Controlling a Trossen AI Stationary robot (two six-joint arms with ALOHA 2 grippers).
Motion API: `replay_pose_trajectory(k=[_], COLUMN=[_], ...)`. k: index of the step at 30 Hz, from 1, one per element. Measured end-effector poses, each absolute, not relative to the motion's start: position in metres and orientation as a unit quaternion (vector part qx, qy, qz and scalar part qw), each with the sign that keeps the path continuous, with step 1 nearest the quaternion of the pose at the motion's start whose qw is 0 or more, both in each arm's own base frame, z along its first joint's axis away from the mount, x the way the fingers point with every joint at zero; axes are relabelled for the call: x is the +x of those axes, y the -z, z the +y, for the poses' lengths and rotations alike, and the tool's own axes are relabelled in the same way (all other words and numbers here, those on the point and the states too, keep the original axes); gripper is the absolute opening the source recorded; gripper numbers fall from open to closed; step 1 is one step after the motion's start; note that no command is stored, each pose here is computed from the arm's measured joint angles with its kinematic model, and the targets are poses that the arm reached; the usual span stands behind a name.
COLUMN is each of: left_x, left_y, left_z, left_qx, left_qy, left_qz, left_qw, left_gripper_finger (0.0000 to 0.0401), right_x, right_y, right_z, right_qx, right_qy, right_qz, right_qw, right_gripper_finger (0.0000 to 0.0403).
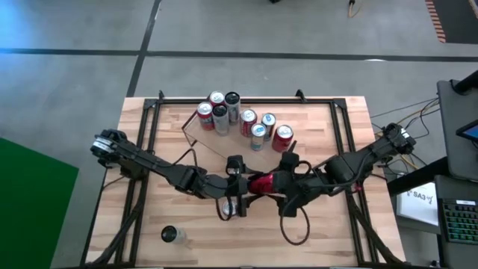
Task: Place canned beverage on shelf
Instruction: Put the red/black soda can on the shelf, align with the other red/black soda can
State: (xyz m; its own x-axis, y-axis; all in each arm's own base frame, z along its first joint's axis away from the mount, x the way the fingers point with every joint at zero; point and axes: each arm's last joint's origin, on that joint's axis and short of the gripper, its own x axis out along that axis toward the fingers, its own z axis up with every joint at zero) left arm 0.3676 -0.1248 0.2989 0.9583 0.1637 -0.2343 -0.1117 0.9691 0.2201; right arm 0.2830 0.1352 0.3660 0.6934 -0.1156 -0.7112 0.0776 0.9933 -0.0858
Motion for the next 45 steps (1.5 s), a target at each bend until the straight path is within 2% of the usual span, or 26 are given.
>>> replay_pose_trajectory(k=[18,22,29,36,45], left_x=[0.366,0.359,0.337,0.308,0.285], left_y=[-0.291,-0.282,-0.294,-0.299,-0.279], left_z=[-0.124,-0.123,-0.126,-0.127,-0.121], left_qx=[0.100,0.092,0.081,0.064,0.033], left_qy=[-0.080,-0.085,-0.073,-0.003,0.069], left_qz=[0.125,0.121,0.074,-0.016,-0.113], left_qw=[0.984,0.985,0.991,0.998,0.991], left_gripper_finger=[0.0292,0.0292,0.0292,0.0292,0.0292], right_x=[0.262,0.253,0.232,0.223,0.248], right_y=[-0.377,-0.378,-0.374,-0.359,-0.334], right_z=[0.128,0.131,0.131,0.137,0.153], right_qx=[-0.028,-0.042,-0.045,-0.048,-0.116], right_qy=[0.053,0.043,0.063,0.024,-0.021], right_qz=[0.391,0.387,0.357,0.273,0.083], right_qw=[0.919,0.920,0.931,0.961,0.990], right_gripper_finger=[0.0322,0.0322,0.0322,0.0322,0.0322])
